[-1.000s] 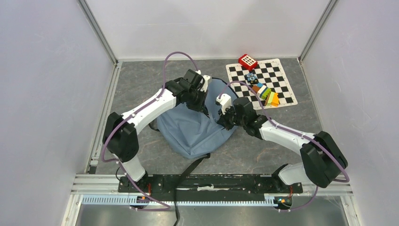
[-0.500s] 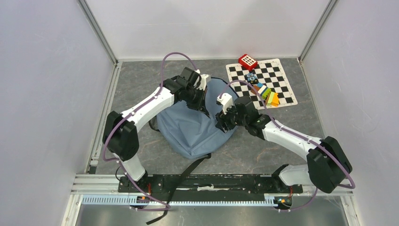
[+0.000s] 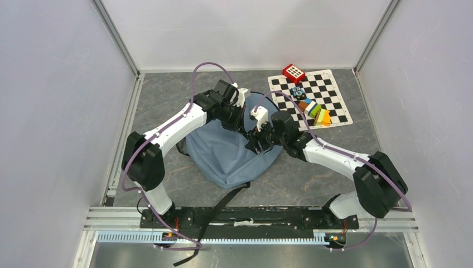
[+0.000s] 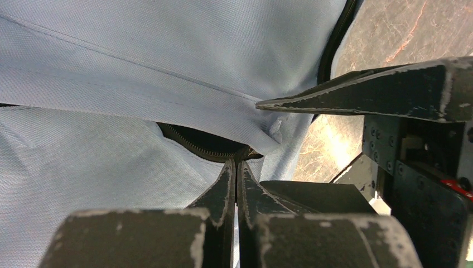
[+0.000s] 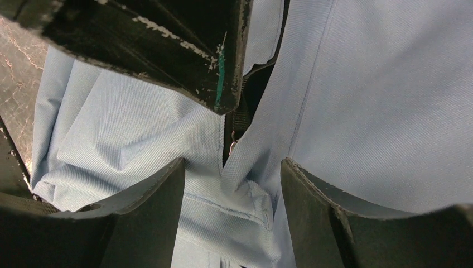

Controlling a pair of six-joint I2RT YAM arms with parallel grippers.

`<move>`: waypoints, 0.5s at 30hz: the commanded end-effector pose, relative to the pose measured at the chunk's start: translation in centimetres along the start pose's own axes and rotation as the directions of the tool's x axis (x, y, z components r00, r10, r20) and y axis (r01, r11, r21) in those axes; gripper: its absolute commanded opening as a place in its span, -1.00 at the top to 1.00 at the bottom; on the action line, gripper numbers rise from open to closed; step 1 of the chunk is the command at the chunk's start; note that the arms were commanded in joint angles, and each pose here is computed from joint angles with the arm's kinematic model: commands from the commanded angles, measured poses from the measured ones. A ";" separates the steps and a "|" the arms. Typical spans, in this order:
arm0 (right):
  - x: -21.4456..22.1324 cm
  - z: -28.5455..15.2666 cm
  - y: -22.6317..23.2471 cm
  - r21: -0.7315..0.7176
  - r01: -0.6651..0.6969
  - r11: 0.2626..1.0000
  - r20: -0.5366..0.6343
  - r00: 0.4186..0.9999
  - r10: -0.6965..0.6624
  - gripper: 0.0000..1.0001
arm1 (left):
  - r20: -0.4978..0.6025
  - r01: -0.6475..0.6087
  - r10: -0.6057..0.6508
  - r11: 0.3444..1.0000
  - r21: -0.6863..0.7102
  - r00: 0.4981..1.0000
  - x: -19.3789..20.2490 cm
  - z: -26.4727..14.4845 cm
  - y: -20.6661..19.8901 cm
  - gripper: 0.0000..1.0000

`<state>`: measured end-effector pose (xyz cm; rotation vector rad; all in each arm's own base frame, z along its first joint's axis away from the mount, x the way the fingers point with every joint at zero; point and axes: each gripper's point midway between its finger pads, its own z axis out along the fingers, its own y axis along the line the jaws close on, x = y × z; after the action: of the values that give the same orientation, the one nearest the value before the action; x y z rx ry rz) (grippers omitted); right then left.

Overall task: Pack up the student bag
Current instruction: Zip the student bag at the center of the board.

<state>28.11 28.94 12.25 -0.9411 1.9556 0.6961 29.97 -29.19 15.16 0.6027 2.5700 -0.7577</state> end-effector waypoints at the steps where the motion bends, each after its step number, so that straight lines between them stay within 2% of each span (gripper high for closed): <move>1: -1.7 1.0 0.5 -0.030 -0.020 0.999 0.066 0.998 0.022 -0.35 | 0.052 -0.008 0.006 1.000 0.029 0.999 -1.8 -0.7 -0.9 0.96; 9: 2.9 0.8 -0.1 0.025 -0.005 1.000 -0.039 0.999 0.006 0.10 | 0.081 0.002 -0.001 1.000 -0.016 0.997 -2.6 -1.2 -0.4 0.96; 15: 5.1 -0.2 -0.6 0.080 -0.006 0.997 -0.077 0.997 0.012 0.95 | 0.101 0.029 -0.024 0.998 -0.047 0.995 -3.4 -1.2 0.3 0.96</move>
<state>27.99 28.46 9.66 -0.9187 1.9720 0.6528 29.85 -28.89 14.94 0.5820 2.5928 -0.7326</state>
